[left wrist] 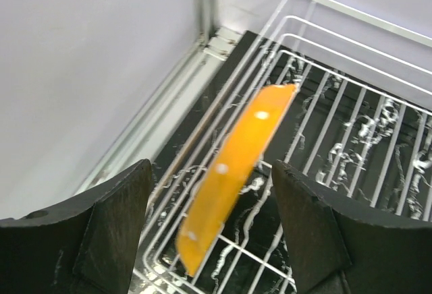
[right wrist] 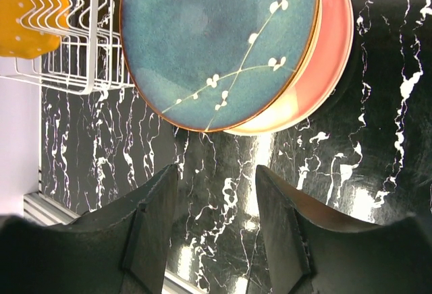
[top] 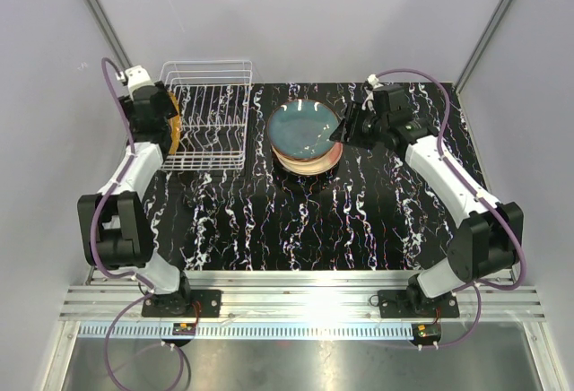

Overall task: Load the plates into the dish rack
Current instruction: Insert the plate into the dish rack

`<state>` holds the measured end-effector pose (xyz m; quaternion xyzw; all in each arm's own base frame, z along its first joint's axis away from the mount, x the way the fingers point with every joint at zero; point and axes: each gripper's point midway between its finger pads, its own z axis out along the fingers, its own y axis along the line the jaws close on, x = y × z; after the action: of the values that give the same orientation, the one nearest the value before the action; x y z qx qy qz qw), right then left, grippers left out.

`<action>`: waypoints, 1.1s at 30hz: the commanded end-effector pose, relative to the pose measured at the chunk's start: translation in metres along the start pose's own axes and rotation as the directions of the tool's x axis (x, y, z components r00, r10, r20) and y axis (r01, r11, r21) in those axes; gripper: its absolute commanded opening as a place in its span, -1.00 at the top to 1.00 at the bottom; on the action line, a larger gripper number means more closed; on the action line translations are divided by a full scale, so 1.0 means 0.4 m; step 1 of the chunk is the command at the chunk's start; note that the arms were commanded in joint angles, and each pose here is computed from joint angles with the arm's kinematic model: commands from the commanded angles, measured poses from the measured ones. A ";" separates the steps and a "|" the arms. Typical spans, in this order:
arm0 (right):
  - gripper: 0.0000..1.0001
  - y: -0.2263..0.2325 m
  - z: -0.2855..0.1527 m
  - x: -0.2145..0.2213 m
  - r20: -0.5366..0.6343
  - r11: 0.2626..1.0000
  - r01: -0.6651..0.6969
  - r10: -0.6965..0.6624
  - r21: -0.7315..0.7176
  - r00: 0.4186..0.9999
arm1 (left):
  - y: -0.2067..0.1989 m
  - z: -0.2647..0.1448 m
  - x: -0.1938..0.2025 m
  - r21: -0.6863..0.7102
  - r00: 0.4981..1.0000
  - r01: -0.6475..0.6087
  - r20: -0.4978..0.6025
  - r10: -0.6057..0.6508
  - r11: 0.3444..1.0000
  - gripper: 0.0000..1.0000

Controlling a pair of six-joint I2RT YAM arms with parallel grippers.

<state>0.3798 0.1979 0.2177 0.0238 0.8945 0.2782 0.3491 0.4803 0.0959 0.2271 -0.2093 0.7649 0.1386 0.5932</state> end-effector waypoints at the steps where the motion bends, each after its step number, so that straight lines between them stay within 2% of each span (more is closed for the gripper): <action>1: -0.15 0.019 -0.020 -0.019 0.036 0.999 0.037 -0.036 -0.038 0.999 | 0.001 0.018 -0.065 0.021 0.996 0.064 0.055 -0.065 0.998 -0.50; 16: -0.15 -0.004 -0.008 -0.004 0.030 0.997 0.052 -0.050 -0.053 0.998 | 0.043 0.074 -0.066 -0.017 0.999 0.043 0.033 -0.042 0.999 -0.57; 27: -0.15 -0.019 0.026 0.013 0.007 0.997 0.035 -0.035 -0.068 0.999 | 0.110 0.097 -0.009 -0.053 0.996 0.083 -0.023 -0.084 0.995 -0.60; 33: -0.15 -0.023 0.032 0.018 -0.001 0.997 0.030 -0.030 -0.072 1.000 | 0.123 0.076 -0.038 -0.053 0.997 0.080 0.023 -0.079 0.995 -0.61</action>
<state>0.3776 0.1953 0.1951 0.0081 0.8942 0.2918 0.3393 0.4847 0.1574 0.2105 -0.2556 0.7671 0.1470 0.5697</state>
